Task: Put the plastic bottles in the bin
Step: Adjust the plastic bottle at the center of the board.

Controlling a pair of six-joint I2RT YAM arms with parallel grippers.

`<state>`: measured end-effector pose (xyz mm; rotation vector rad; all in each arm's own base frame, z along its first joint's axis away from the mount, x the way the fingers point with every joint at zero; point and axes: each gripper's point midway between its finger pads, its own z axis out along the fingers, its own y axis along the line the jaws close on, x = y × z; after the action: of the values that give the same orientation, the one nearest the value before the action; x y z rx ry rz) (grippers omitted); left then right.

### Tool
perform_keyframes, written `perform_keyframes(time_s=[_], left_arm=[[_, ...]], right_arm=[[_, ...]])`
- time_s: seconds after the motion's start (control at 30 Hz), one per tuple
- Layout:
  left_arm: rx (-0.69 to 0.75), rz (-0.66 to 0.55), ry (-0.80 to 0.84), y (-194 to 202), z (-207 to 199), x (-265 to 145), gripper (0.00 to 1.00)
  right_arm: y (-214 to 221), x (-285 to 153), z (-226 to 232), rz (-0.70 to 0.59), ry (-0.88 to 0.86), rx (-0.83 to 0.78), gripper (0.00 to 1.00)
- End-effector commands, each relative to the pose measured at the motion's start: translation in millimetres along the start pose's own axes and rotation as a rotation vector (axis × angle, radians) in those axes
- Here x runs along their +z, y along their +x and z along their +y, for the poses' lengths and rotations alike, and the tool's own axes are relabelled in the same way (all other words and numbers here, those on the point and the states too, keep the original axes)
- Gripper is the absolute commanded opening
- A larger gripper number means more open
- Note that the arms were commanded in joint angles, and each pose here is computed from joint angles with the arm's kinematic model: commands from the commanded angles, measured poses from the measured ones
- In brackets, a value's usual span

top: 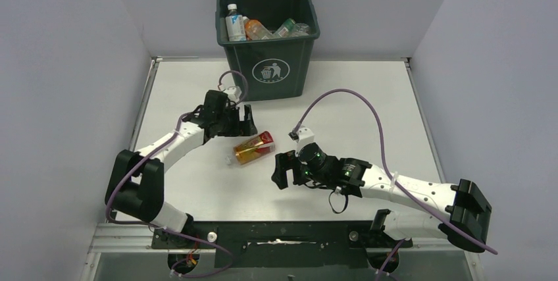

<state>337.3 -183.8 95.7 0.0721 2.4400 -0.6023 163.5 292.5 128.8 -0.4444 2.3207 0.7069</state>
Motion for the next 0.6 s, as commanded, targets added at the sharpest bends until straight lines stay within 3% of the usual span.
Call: perform_keyframes(time_s=[0.0, 0.57], left_arm=[[0.118, -0.018, 0.063, -14.6, -24.6, -3.0, 0.85], [0.221, 0.095, 0.126, 22.1, -40.6, 6.2, 0.86]], right_arm=[[-12.0, -5.5, 4.7, -0.060, -0.023, 0.023, 0.98], [-10.5, -5.6, 3.4, -0.063, -0.024, 0.026, 0.98]])
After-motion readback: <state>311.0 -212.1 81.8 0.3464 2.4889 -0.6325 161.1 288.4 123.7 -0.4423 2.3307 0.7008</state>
